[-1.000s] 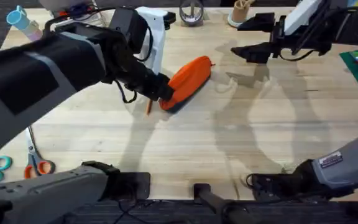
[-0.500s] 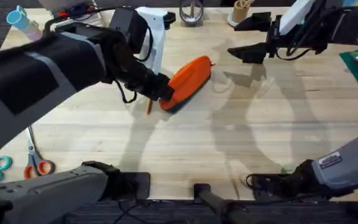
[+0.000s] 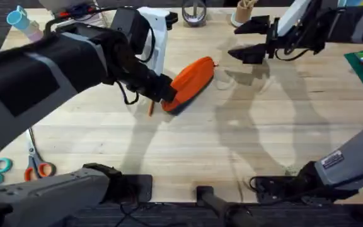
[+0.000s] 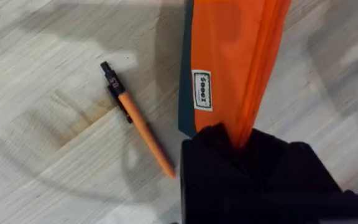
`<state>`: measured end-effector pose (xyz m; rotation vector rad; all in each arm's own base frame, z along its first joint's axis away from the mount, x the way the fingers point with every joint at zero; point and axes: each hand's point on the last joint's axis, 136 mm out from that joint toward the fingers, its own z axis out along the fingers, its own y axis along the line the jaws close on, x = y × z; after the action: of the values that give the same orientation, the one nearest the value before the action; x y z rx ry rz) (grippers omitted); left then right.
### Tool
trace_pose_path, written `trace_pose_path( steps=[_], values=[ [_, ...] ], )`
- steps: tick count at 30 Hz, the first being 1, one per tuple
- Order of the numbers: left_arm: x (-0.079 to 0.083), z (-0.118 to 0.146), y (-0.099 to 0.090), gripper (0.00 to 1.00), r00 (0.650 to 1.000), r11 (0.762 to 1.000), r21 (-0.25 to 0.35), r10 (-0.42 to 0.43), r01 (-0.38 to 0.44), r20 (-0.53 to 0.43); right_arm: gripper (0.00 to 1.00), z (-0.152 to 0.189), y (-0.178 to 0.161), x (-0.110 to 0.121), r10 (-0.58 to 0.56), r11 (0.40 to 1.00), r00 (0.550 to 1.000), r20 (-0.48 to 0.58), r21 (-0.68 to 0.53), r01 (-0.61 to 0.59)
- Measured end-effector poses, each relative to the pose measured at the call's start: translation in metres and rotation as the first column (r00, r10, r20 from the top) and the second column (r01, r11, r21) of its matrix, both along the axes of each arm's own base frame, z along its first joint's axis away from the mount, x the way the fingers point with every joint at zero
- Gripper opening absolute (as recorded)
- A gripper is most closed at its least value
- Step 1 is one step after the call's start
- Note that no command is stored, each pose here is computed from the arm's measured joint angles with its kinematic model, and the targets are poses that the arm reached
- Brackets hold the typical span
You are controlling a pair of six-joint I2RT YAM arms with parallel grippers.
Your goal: Unzip the bag, pick up the pens from the table one at a time and place them inside, then zip the bag closed.
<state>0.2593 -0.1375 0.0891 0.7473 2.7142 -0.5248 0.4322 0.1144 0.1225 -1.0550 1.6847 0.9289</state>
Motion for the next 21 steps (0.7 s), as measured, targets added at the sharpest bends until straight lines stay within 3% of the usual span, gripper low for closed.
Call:
trace_pose_path(
  steps=[10,18,21],
  values=[
    [0.000,0.000,0.000,0.042,1.000,1.000,-0.001,0.000,0.000,0.001,0.990,0.013,0.015,0.032,0.039,0.999,0.998,-0.053,0.004,-0.039],
    [0.000,0.000,0.000,0.042,1.000,1.000,0.000,0.000,0.000,0.000,0.990,-0.009,0.015,0.012,0.042,0.998,0.983,-0.180,-0.045,-0.051],
    [0.000,0.000,0.000,0.042,1.000,1.000,0.000,0.000,0.000,0.000,0.990,-0.019,0.022,0.003,0.071,0.991,0.981,-0.179,-0.102,-0.090]
  ],
)
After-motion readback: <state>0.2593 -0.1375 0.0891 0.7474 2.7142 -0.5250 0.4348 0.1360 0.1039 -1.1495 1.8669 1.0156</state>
